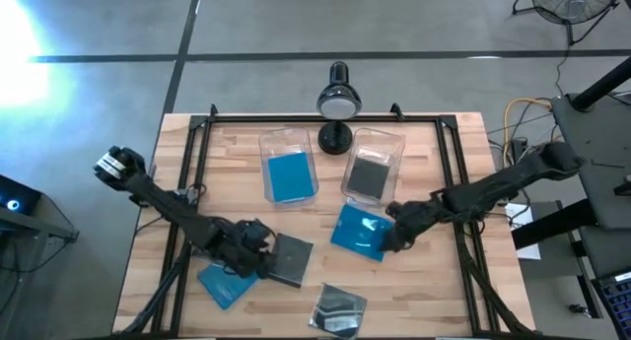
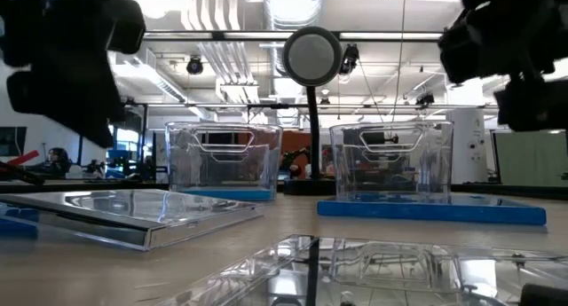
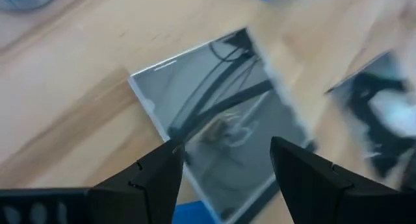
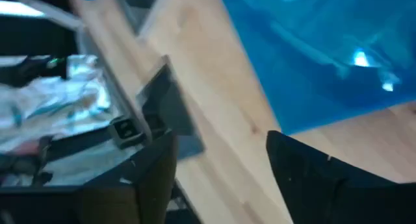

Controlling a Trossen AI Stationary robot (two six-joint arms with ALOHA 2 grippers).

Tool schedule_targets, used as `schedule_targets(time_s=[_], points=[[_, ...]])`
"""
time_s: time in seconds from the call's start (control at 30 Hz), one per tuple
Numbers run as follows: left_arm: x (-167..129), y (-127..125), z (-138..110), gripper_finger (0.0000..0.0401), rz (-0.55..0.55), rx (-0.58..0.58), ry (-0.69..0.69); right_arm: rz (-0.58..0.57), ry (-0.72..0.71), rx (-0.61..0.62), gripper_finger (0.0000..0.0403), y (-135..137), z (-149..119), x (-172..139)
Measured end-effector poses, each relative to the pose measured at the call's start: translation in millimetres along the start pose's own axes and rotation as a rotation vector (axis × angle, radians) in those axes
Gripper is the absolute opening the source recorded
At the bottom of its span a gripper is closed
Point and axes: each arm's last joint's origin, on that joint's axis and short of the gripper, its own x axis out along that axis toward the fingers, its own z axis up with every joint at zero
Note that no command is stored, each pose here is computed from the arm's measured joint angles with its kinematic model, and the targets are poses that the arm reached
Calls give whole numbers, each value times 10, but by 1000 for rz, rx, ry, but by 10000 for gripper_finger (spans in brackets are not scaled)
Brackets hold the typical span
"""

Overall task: Pick & place jewel cases by type
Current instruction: Put the black CD case into the right transparent bin

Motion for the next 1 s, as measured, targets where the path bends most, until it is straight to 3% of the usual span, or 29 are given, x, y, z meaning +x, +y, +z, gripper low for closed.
schedule_targets(time_s=[0.27, 0.47, 0.63, 0.83, 1.0], points=[[280, 69, -186, 213, 99, 103, 176, -101, -39, 59, 258, 177, 12, 401], [411, 44, -233, 213, 100, 109, 182, -82, -46, 178, 265, 427, 65, 736], [424, 44, -232, 213, 106, 99, 157, -90, -78, 193, 259, 585, 150, 1139], [439, 82, -212, 213, 143, -63, 55, -135, -80, 187, 247, 691, 262, 1683], [479, 73, -227, 213, 87, -93, 37, -107, -104, 174, 246, 856, 331, 1949]])
